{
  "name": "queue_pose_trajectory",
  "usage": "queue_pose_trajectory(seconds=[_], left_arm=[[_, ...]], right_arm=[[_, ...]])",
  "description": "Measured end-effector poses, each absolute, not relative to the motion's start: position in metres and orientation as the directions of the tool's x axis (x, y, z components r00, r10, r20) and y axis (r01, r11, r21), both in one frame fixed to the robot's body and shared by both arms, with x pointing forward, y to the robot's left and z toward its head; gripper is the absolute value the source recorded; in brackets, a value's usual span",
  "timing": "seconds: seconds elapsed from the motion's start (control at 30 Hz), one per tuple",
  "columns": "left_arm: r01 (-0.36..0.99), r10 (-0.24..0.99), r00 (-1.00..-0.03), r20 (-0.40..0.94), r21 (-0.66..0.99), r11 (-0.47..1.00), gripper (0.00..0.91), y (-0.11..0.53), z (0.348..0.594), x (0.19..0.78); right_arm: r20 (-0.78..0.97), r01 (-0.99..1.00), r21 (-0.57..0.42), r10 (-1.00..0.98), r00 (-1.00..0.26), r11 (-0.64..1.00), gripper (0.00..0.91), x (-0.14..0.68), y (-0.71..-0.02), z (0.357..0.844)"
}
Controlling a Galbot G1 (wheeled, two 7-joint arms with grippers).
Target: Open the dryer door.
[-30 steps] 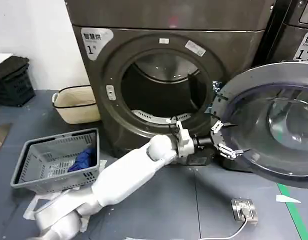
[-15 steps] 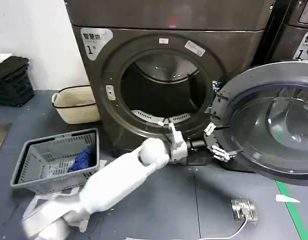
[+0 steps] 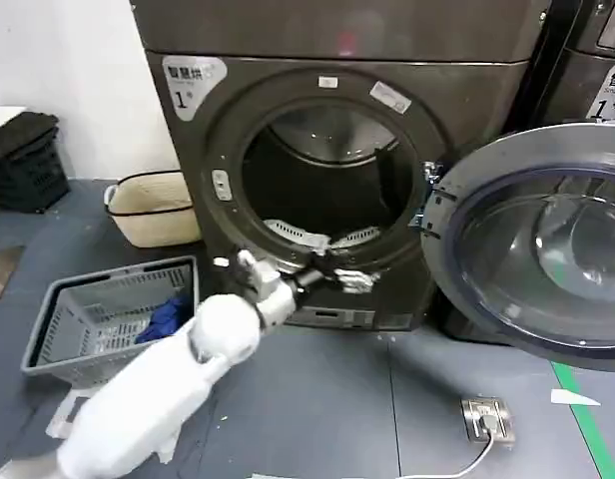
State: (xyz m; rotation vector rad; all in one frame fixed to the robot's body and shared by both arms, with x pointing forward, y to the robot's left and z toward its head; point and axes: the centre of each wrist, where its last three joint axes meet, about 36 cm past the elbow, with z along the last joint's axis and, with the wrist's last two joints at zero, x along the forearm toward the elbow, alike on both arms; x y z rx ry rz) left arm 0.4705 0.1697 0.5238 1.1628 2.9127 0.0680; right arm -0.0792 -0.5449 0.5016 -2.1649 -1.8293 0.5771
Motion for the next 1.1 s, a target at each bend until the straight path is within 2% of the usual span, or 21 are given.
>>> queue_pose_trajectory(seconds=[0.2, 0.37, 0.63, 0.77, 1.1], left_arm=[[0.481, 0.481, -0.872, 0.092, -0.024, 0.876, 0.907, 0.2, 0.533, 0.46], [0.343, 0.35, -0.911, 0.217, -0.071, 0.937, 0.907, 0.218, 0.541, 0.457], [0.13, 0.172, -0.887, 0.428, -0.126, 0.983, 0.907, 0.251, 0.546, 0.459], [0.061, 0.13, -0.848, 0.514, -0.149, 0.987, 0.907, 0.275, 0.549, 0.463], [-0.144, 0.005, -0.799, 0.601, -0.2, 0.969, 0.907, 0.345, 0.579, 0.483]], right_arm=[[-0.13, 0.882, -0.44, 0.984, 0.121, -0.167, 0.907, -0.078, -0.544, 0.5], [-0.123, 0.893, -0.427, 0.988, 0.096, -0.14, 0.907, -0.073, -0.543, 0.5], [-0.105, 0.904, -0.413, 0.992, 0.069, -0.107, 0.907, -0.066, -0.542, 0.496], [-0.097, 0.909, -0.408, 0.994, 0.052, -0.087, 0.907, -0.058, -0.54, 0.493], [-0.073, 0.92, -0.391, 0.997, 0.002, -0.031, 0.907, -0.039, -0.536, 0.486]])
